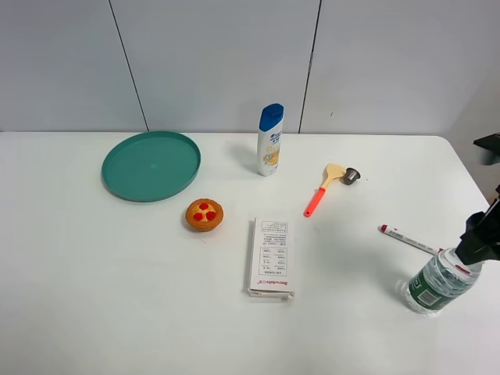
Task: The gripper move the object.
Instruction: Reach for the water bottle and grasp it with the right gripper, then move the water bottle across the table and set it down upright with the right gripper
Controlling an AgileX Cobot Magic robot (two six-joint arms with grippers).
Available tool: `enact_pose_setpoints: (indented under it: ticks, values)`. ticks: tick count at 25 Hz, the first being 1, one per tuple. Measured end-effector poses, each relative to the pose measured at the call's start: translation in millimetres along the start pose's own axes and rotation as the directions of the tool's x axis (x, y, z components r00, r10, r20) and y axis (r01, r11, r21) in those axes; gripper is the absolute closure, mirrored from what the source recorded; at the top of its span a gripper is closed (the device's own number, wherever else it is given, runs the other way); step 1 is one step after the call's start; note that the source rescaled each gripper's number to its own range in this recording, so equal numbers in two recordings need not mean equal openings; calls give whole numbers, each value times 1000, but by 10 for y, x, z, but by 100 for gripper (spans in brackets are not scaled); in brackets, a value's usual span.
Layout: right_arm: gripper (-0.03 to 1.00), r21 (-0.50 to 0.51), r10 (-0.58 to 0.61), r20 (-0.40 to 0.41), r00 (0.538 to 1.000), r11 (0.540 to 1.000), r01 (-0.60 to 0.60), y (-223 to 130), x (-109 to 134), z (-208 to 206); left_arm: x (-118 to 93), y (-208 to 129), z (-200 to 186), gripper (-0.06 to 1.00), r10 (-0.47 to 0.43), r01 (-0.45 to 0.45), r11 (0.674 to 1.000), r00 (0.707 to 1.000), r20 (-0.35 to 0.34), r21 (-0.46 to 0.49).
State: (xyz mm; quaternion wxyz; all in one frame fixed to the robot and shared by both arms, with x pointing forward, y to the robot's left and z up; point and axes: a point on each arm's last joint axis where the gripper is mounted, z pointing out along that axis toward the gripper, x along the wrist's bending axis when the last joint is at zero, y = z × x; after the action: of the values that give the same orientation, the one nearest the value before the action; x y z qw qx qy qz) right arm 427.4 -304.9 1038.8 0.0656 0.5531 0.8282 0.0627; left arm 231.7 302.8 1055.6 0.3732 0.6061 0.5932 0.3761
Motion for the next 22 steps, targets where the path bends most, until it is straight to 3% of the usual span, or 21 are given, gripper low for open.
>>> enact_pose_setpoints:
  ticks: [9,11,13,22]
  values:
    - [67,12,2,-5,1000,1000,-2,50,-27,76,0,0,0,-6,0,0,1000,1000,0,0]
    - [78,11,2,-5,1000,1000,-2,51,-28,76,0,0,0,-6,0,0,1000,1000,0,0]
    - [96,11,5,-5,1000,1000,-5,51,-27,76,0,0,0,-6,0,0,1000,1000,0,0]
    - [97,11,14,-6,1000,1000,-14,51,-27,76,0,0,0,-6,0,0,1000,1000,0,0]
